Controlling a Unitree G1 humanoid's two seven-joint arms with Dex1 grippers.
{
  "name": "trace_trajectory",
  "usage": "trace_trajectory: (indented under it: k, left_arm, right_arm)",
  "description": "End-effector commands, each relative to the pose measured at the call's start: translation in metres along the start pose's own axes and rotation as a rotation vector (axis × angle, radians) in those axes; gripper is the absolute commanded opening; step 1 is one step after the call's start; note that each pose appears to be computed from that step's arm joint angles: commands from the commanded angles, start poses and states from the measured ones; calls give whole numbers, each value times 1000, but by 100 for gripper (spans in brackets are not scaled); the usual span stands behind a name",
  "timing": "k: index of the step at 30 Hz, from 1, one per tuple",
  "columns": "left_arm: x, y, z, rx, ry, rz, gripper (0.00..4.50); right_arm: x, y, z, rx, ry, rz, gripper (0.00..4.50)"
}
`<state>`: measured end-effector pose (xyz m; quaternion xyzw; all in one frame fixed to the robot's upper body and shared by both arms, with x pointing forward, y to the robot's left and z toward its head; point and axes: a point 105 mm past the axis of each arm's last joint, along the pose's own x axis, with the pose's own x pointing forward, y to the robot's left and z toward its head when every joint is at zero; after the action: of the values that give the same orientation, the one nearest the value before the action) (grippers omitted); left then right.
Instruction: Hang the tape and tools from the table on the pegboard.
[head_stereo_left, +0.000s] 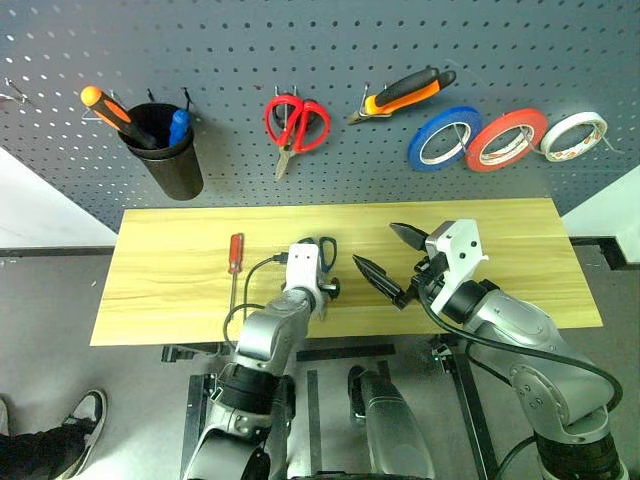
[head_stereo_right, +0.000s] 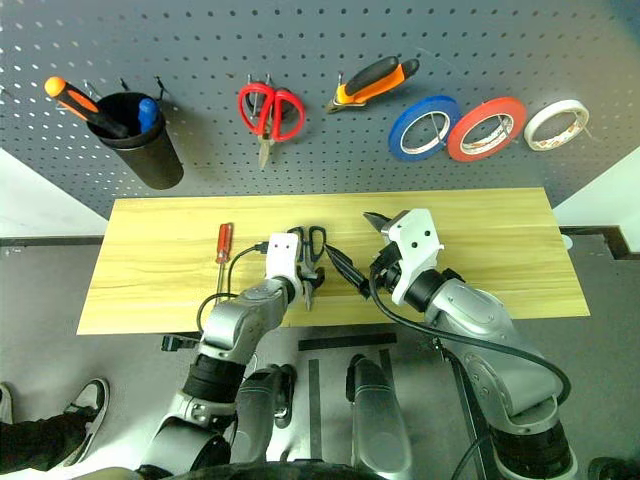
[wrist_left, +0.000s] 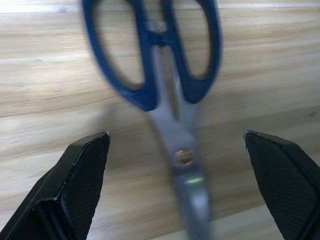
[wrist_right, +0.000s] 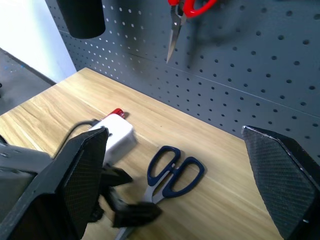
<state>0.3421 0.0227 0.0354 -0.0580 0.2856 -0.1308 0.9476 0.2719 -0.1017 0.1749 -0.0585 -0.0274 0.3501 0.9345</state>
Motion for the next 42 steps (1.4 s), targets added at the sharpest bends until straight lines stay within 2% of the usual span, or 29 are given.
trace_trajectory:
  k: [1, 10, 15, 19, 22, 23, 36, 39, 42]
  left_arm:
    - [5, -15, -13, -33, 34, -13, 450]
    - [9, -11, -23, -18, 77, 25, 450]
    - [10, 6, -27, 11, 77, 96, 450]
    - [11, 27, -39, 47, 160, 221, 450]
    - [11, 33, -38, 53, 154, 263, 394]
    - [12, 33, -40, 68, 164, 267, 361]
    - [14, 30, -58, 92, 215, 313, 361]
    - [14, 25, -63, 88, 233, 298, 361]
    - [14, 23, -66, 86, 243, 291, 361]
  right_arm:
    - [-3, 7, 13, -25, -43, 12, 447]
    - [-6, 3, 13, -38, -37, -20, 447]
    - [-6, 4, 13, -40, -36, -28, 447]
    - [-6, 4, 13, -39, -39, -34, 447]
    - [-7, 5, 14, -37, -42, -37, 450]
    - [-7, 6, 14, -37, -42, -38, 450]
    - [-9, 5, 16, -45, -41, -60, 450]
    - [-14, 18, 8, -33, 23, 33, 450]
    - [-29, 30, -12, -34, 161, 129, 450]
